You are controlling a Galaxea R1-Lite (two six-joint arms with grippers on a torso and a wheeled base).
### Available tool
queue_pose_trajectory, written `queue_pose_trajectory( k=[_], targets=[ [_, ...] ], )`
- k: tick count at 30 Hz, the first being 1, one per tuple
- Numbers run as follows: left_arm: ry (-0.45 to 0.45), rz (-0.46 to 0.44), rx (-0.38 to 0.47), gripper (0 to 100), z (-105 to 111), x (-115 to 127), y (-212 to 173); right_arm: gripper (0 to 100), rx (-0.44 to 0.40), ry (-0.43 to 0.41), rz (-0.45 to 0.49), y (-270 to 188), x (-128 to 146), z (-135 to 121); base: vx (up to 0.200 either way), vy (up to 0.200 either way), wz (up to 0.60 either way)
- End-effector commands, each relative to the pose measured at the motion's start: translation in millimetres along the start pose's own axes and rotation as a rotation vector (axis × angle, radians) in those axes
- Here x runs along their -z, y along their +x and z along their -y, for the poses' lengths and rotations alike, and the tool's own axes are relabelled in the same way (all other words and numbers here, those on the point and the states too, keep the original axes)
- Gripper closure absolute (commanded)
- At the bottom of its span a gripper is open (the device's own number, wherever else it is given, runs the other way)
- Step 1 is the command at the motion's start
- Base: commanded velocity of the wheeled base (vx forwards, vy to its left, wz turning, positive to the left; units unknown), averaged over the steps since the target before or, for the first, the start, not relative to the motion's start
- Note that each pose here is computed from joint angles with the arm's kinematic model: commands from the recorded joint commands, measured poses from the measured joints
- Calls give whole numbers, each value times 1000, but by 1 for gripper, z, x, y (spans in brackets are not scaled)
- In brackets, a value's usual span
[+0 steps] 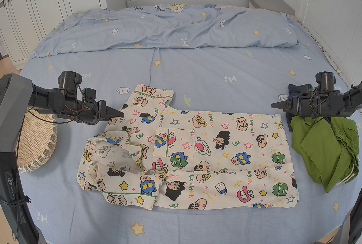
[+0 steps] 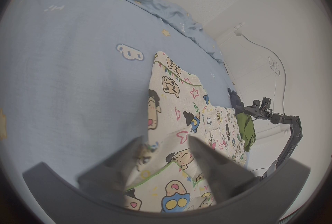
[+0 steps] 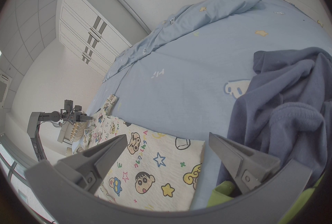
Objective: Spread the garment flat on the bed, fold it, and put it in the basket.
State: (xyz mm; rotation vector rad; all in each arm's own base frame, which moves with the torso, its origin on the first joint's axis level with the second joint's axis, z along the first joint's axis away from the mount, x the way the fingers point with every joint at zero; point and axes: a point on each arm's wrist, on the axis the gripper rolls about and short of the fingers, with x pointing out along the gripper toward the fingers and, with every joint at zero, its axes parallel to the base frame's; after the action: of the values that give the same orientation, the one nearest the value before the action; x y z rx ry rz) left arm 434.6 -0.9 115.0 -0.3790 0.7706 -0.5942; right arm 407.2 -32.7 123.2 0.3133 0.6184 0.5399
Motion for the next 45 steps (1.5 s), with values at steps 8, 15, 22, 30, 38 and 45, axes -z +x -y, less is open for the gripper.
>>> queue_pose_trajectory(
  k=[8,15,22,30,38,45],
  targets=[
    [-9,62,5,0,5,-19,-6,0,-2,-9,9,-7,-2,-7,0,0,0],
    [-67,101,25,0,0,-38,12,0,-4,-26,29,-16,-3,-14,0,0,0],
    [-61,81,40,0,1,-36,31,0,-6,-40,48,-21,-4,-19,0,0,0],
    [-73,67,21,0,2,-39,31,0,-7,-45,54,-24,-5,-21,0,0,0],
    [-95,43,8,0,-3,-34,31,0,-7,-51,61,-26,-5,-23,0,0,0],
    [-103,23,9,0,-5,-29,37,0,-9,-51,59,-25,-4,-24,0,0,0]
  ],
)
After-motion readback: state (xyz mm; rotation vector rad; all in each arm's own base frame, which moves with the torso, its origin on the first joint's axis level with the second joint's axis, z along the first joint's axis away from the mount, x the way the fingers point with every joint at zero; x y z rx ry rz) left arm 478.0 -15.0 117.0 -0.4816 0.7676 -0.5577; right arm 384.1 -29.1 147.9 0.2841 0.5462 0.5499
